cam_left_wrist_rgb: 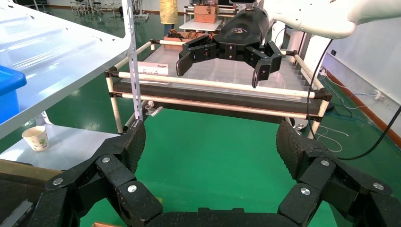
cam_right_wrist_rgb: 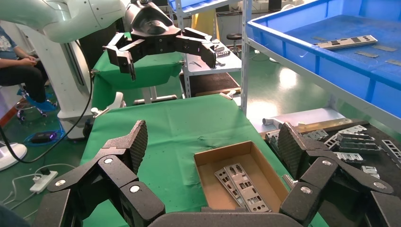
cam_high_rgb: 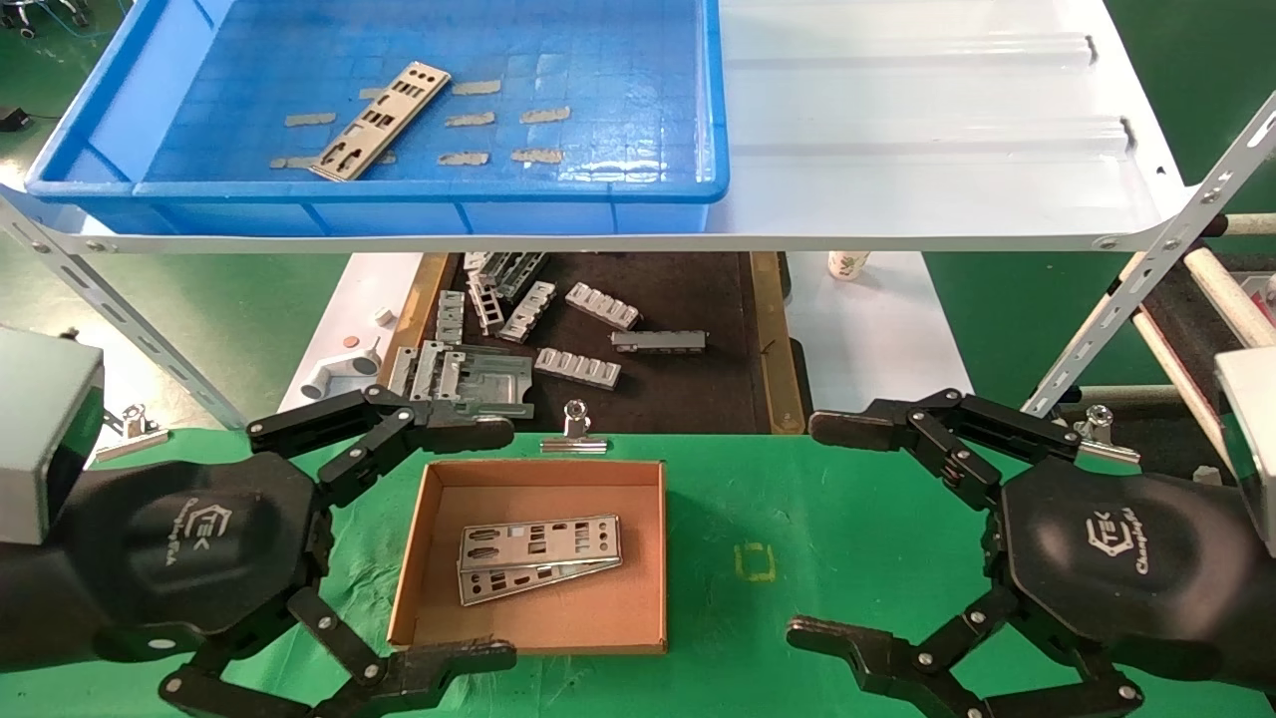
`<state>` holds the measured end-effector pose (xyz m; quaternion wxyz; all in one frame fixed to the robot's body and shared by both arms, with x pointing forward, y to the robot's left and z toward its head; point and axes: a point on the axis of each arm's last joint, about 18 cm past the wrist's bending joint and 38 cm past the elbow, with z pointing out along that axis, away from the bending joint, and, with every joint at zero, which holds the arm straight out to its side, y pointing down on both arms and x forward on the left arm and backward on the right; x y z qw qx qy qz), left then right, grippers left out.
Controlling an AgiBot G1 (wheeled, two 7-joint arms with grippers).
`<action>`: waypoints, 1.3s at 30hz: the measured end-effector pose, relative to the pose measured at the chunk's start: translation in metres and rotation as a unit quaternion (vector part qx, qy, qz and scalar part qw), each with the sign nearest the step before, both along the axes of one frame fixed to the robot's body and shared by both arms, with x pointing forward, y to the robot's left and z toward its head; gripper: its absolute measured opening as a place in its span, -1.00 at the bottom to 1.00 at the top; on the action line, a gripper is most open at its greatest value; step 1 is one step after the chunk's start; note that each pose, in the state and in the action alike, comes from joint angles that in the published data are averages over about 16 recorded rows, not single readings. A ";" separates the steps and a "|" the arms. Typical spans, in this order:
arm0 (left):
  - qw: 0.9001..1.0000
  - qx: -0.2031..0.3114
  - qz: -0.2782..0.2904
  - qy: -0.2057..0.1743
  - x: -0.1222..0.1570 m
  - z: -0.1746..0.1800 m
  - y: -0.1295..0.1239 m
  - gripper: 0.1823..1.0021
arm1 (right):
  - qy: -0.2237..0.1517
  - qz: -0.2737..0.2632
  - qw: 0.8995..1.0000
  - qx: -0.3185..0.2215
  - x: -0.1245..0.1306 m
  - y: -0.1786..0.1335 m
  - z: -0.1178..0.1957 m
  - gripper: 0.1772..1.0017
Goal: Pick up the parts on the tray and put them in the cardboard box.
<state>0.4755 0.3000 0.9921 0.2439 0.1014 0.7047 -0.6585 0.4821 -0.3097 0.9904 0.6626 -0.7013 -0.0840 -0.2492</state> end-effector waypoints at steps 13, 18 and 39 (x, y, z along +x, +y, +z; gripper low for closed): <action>1.000 0.000 0.000 0.000 0.000 0.000 0.000 1.00 | 0.000 0.000 1.000 0.000 0.000 0.000 0.000 1.00; 1.000 0.000 0.000 0.000 0.000 0.000 0.000 1.00 | 0.000 0.000 1.000 0.000 0.000 0.000 0.000 1.00; 1.000 0.000 0.000 0.000 0.000 0.000 0.000 1.00 | 0.000 0.000 1.000 0.000 0.000 0.000 0.000 1.00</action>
